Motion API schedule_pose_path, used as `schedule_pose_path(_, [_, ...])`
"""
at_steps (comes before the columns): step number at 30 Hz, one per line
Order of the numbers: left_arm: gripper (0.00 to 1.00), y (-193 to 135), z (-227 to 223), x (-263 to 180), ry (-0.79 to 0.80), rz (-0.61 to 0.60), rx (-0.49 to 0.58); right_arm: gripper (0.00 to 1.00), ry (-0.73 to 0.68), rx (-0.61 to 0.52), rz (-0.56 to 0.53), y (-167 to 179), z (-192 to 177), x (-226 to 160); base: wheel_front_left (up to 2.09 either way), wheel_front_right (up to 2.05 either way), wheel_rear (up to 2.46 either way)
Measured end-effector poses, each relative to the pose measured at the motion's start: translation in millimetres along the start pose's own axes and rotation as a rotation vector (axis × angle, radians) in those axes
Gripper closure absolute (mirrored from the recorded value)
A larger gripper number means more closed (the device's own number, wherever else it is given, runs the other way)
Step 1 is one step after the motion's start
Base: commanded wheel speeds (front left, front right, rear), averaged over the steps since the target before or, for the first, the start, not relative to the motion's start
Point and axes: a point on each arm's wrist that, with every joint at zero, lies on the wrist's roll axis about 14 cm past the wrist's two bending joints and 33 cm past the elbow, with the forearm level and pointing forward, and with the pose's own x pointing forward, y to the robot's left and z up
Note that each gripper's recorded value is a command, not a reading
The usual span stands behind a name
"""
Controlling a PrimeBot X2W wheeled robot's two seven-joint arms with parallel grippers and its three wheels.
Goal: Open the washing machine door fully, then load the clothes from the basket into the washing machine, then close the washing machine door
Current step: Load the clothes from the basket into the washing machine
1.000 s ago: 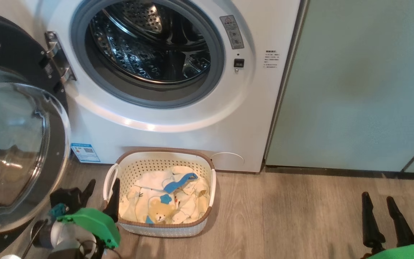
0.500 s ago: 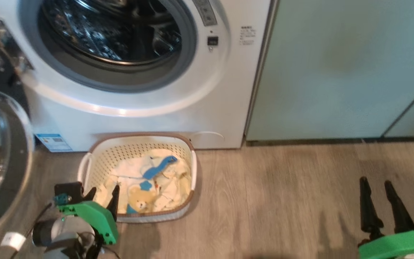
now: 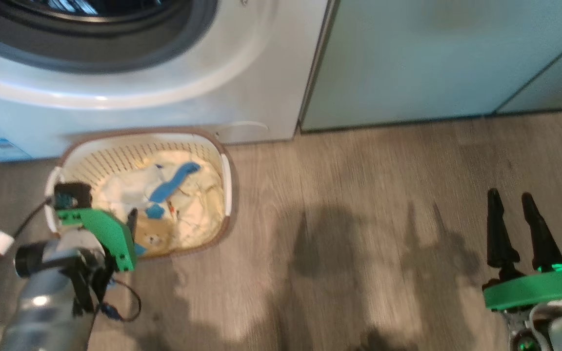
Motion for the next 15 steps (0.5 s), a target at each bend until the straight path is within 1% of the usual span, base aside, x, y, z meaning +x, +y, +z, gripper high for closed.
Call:
schedule_pose_path(3, [0.00, 0.8, -5.9, 20.5, 0.050, -0.004, -0.027, 0.00, 0.020, -0.009, -0.019, -3.8, -6.7, 8.8, 0.00, 0.00, 0.00])
schedule_pose_path(8, [0.00, 9.1, -30.7, 48.1, 0.152, 0.004, -0.058, 0.00, 0.059, -0.024, -0.042, -9.0, -20.8, 21.7, 0.00, 0.00, 0.00])
schedule_pose_path(12, [0.00, 16.1, -39.3, 72.2, 0.192, 0.003, -0.054, 0.00, 0.080, -0.040, -0.043, -9.9, -30.0, 38.2, 0.00, 0.00, 0.00])
schedule_pose_path(15, [0.00, 23.1, -42.2, 90.1, 0.203, 0.009, -0.076, 0.00, 0.102, -0.055, -0.051, -13.5, -39.0, 46.9, 0.00, 0.00, 0.00])
